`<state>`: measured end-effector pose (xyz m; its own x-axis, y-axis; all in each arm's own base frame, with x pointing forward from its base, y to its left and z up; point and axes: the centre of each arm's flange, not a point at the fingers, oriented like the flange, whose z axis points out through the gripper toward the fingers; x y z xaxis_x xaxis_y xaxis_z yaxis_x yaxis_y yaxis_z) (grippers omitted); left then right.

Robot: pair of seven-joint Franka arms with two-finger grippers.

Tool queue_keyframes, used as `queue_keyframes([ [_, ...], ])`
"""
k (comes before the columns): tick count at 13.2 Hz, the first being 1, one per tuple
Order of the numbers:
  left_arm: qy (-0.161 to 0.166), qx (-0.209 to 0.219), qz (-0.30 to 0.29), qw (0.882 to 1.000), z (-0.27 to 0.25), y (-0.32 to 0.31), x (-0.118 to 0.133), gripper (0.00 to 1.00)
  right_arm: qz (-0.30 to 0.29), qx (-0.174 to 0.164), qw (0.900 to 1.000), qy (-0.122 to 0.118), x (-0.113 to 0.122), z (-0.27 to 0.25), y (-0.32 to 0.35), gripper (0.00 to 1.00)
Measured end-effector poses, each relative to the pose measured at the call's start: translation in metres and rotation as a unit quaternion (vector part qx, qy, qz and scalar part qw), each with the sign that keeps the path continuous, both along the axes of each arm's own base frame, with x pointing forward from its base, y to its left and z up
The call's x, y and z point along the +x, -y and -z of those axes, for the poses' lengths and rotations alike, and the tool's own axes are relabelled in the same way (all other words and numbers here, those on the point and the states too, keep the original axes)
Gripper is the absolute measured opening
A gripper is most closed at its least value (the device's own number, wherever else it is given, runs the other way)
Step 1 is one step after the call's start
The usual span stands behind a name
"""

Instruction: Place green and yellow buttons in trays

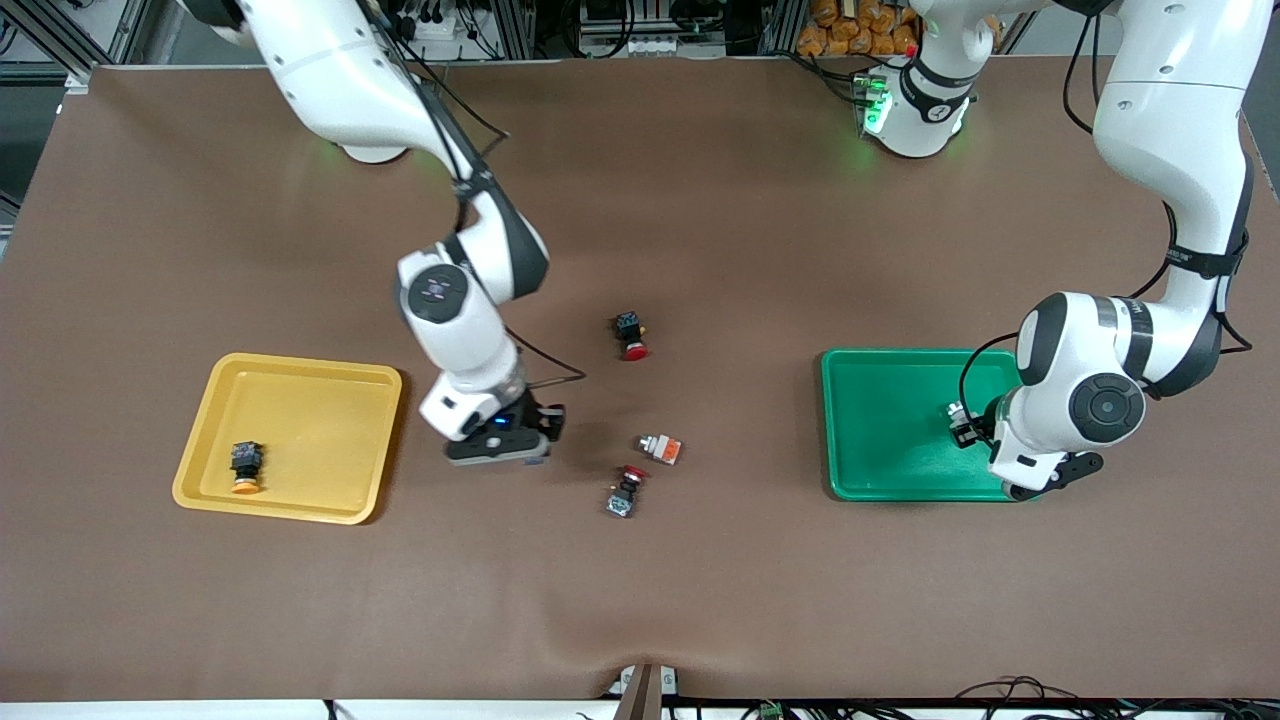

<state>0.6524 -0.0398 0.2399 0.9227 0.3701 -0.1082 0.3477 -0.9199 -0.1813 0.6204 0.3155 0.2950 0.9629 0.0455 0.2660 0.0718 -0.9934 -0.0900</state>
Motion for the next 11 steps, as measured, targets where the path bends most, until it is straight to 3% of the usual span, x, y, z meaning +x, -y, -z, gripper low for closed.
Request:
queue_keyframes([
  [3,0.009,-0.005,0.007,1.000,-0.005,0.011,0.003,0.99,0.036,-0.001,0.999,-0.011,0.004,-0.026,0.052,0.33],
  [8,0.059,-0.036,-0.027,0.997,-0.046,0.127,0.009,1.00,0.086,-0.008,0.996,0.000,0.031,-0.040,0.158,0.33],
  [11,0.071,-0.035,-0.087,0.993,-0.042,0.206,-0.003,1.00,0.070,-0.021,0.997,0.030,0.045,-0.038,0.214,0.33],
])
